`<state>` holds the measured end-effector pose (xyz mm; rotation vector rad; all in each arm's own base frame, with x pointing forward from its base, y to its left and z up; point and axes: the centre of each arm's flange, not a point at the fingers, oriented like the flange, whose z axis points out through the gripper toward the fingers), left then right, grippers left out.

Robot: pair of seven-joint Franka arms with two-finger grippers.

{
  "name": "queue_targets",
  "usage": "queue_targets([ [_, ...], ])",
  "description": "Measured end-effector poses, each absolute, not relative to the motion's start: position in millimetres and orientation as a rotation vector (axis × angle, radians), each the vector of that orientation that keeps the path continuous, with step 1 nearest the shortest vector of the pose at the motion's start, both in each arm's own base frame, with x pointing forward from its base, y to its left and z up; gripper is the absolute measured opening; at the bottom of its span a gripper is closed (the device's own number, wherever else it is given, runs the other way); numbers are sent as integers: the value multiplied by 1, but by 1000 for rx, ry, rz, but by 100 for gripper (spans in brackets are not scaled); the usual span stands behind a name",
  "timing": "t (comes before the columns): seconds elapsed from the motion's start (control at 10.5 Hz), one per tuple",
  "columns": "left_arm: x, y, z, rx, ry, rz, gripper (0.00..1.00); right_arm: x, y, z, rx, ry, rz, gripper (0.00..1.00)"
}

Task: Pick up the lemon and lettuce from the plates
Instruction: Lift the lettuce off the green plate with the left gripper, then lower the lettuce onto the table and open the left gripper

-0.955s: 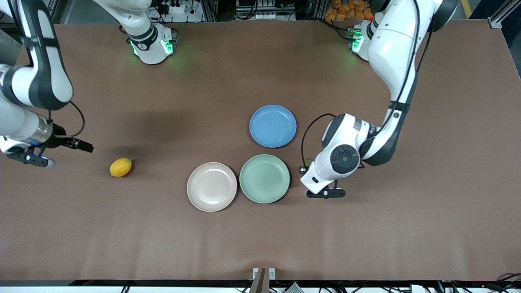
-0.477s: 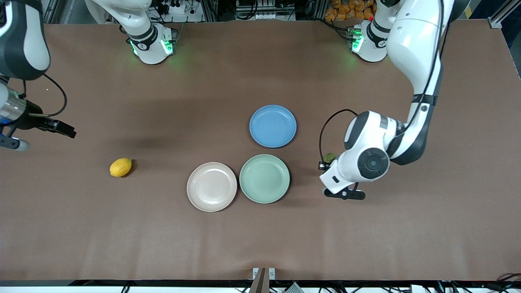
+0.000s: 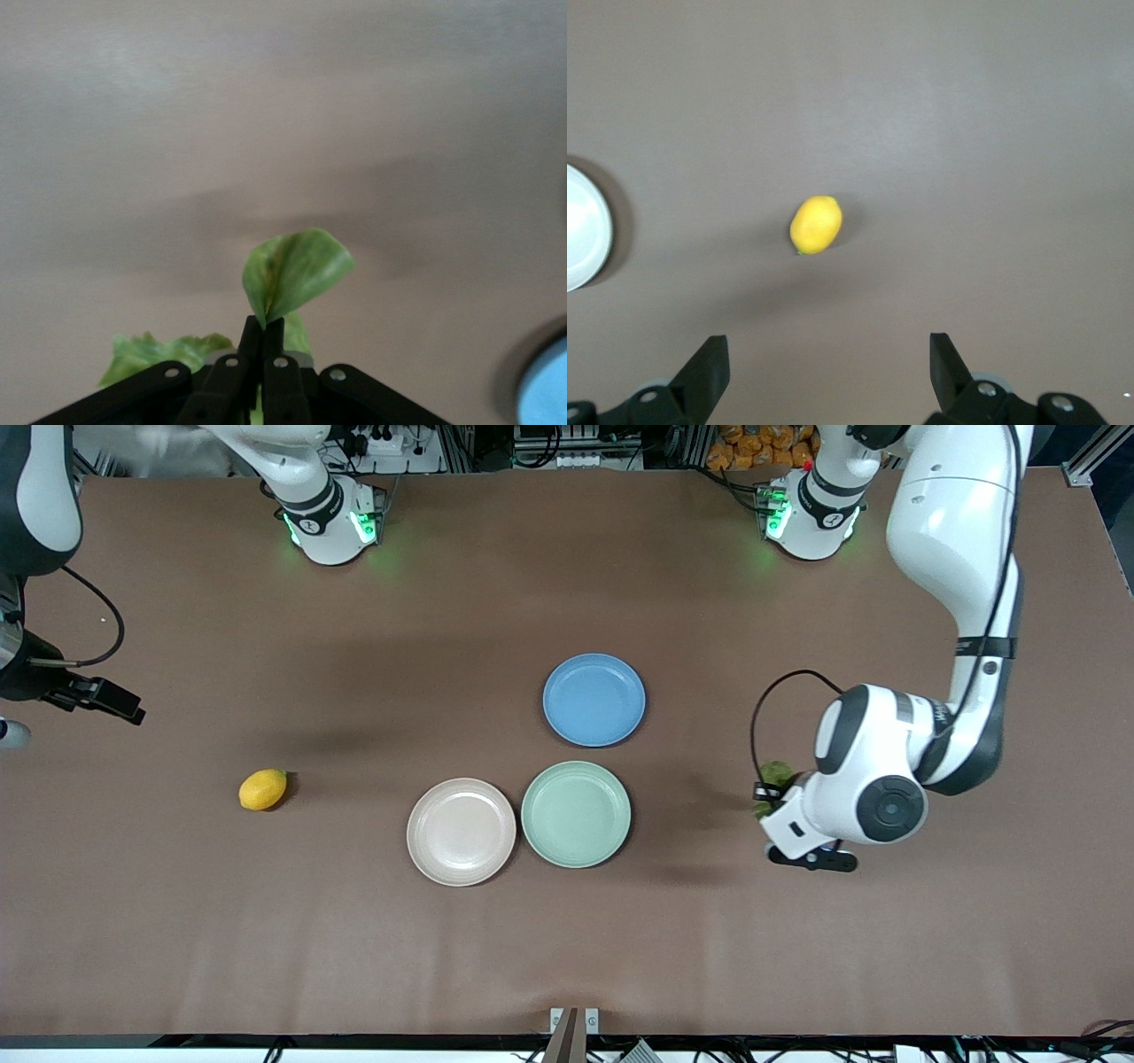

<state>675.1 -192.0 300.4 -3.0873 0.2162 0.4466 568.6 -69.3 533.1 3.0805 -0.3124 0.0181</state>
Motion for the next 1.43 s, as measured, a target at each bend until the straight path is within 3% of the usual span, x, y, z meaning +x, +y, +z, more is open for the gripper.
queue_targets([
  [0.38, 676, -163, 280, -3032, 248, 491, 3, 565, -55, 560, 3172, -340, 68, 100],
  [0.76, 683, -137, 247, -3004, 282, 507, 3, 550, -41, 621, 3175, -298, 83, 100],
  [1.15, 685, -133, 235, -3008, 290, 503, 19, 548, -39, 621, 3151, -280, 67, 100],
  [1.24, 685, -134, 235, -2995, 310, 500, 26, 549, -38, 621, 3149, -274, 69, 100],
  [1.43, 685, -135, 235, -2976, 329, 493, 50, 549, -38, 625, 3149, -271, 80, 100],
])
